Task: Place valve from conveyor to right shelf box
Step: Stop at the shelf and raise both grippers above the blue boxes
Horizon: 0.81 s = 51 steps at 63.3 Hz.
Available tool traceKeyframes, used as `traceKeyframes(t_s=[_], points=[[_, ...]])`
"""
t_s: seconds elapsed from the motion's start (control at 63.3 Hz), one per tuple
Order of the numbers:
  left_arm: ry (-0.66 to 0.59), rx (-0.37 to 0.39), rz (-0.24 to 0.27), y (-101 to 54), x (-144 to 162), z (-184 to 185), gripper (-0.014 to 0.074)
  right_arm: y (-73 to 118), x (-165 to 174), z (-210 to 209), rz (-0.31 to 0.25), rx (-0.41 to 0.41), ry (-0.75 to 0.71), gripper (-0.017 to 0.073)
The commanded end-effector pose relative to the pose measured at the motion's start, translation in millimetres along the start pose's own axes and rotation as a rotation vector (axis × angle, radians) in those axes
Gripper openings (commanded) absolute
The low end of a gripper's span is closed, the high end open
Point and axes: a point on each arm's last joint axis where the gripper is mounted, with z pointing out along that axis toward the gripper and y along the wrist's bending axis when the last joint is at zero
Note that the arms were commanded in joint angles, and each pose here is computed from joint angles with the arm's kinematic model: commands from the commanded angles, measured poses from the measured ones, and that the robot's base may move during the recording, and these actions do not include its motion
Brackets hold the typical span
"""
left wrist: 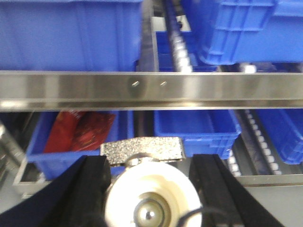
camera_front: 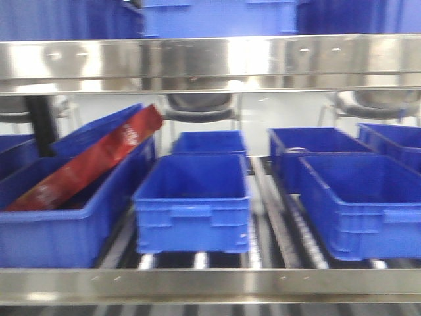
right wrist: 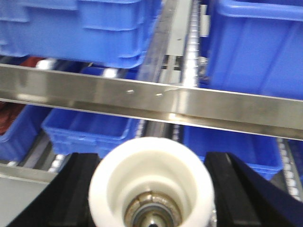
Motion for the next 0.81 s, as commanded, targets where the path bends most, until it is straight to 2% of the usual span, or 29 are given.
traceKeyframes(t_s=[0.0,0.789], points=[[-0.066,0.003,-0.014,-0.9,-6.7,-5.4,-0.0111,-0.7,-11.3,-8.6,-0.009,0.017,-0.097,-0.0154],[-0.066,0.003,-0.014,-0.9,-6.7,-5.4,-0.0111,-0.7,-11.3,-8.6,-0.009,0.017,-0.097,-0.0154]])
